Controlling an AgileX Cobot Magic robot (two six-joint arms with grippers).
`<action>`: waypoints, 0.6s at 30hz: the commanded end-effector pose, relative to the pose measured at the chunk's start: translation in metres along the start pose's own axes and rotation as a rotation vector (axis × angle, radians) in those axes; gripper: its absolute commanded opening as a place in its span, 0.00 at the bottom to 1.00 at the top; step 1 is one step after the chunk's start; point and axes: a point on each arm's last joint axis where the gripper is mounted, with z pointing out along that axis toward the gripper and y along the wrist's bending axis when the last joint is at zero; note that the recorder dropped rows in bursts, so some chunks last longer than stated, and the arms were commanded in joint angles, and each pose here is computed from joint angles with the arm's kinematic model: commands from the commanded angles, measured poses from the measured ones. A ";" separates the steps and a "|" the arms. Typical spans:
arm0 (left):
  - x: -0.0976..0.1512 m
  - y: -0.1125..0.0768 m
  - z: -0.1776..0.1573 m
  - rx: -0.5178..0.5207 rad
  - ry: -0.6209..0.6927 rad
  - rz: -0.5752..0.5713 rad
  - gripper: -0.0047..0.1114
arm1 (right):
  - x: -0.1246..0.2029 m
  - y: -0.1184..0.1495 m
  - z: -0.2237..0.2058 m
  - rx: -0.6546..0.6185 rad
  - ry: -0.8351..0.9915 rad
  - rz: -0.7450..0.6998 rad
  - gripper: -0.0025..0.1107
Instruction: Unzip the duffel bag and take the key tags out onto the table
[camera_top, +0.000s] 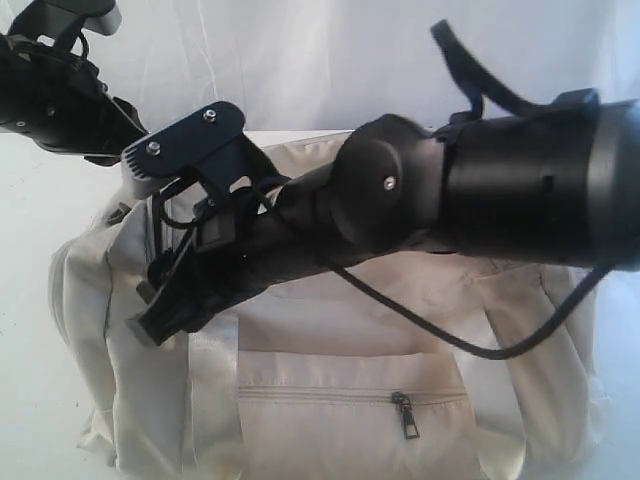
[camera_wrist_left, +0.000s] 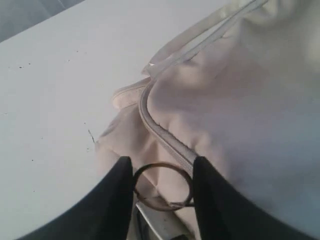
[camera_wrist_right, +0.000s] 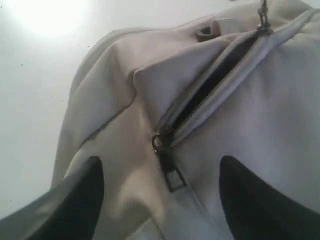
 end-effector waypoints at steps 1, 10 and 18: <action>-0.004 0.000 -0.004 0.006 -0.032 -0.030 0.04 | 0.003 0.000 0.021 0.028 -0.009 -0.020 0.57; -0.007 0.002 0.012 0.005 -0.069 -0.068 0.04 | 0.017 0.003 0.034 -0.006 0.073 0.018 0.02; -0.009 0.006 0.032 -0.023 -0.115 -0.074 0.04 | 0.027 0.016 0.032 -0.101 0.181 0.031 0.02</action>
